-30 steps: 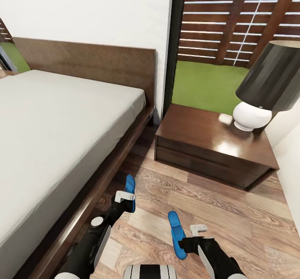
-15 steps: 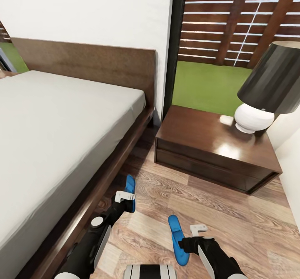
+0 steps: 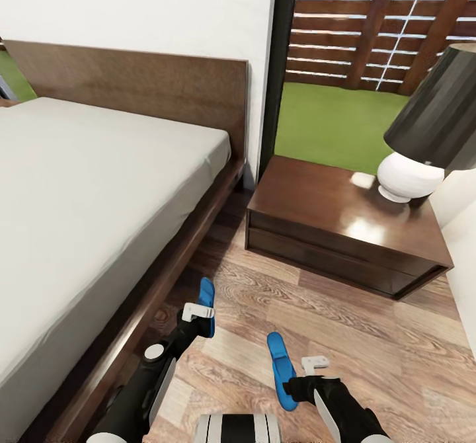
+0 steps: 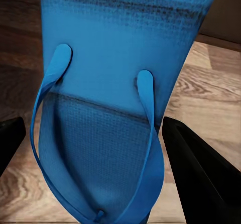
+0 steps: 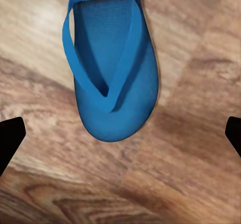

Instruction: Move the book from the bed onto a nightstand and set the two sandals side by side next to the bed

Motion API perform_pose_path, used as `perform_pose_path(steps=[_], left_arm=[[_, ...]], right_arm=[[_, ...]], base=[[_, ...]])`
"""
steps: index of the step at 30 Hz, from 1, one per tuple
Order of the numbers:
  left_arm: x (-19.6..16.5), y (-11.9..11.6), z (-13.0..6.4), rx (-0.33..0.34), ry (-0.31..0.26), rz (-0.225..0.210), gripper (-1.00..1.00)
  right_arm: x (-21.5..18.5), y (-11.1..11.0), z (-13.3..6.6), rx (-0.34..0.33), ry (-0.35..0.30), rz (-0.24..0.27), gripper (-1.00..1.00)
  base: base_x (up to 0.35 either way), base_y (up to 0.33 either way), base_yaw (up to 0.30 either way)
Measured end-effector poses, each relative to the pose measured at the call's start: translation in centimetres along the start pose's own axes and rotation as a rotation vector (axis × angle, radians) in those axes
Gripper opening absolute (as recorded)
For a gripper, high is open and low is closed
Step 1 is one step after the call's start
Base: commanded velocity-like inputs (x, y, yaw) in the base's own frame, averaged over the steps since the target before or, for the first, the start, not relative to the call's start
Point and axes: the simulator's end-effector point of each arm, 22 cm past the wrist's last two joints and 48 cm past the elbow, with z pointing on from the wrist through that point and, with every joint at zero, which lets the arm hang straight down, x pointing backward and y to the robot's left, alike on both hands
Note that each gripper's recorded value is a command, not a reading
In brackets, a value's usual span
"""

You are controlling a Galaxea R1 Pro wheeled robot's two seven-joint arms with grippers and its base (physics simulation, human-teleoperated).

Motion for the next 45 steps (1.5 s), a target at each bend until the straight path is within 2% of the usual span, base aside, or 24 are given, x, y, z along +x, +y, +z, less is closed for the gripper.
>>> perform_pose_path(steps=[33,45], left_arm=[[7.9,0.6,1.9,0.002,0.125,-0.049,-1.00],[7.9,0.6,1.9,0.001,0.125,-0.050,-1.00]], right_arm=[[6.1,-0.1,3.9,-0.006,0.134,0.013,1.00],[5.2,-0.1,3.9,-0.010,0.107,0.009,1.00]], base=[[0.000,0.000,0.000],[0.000,0.000,0.000]])
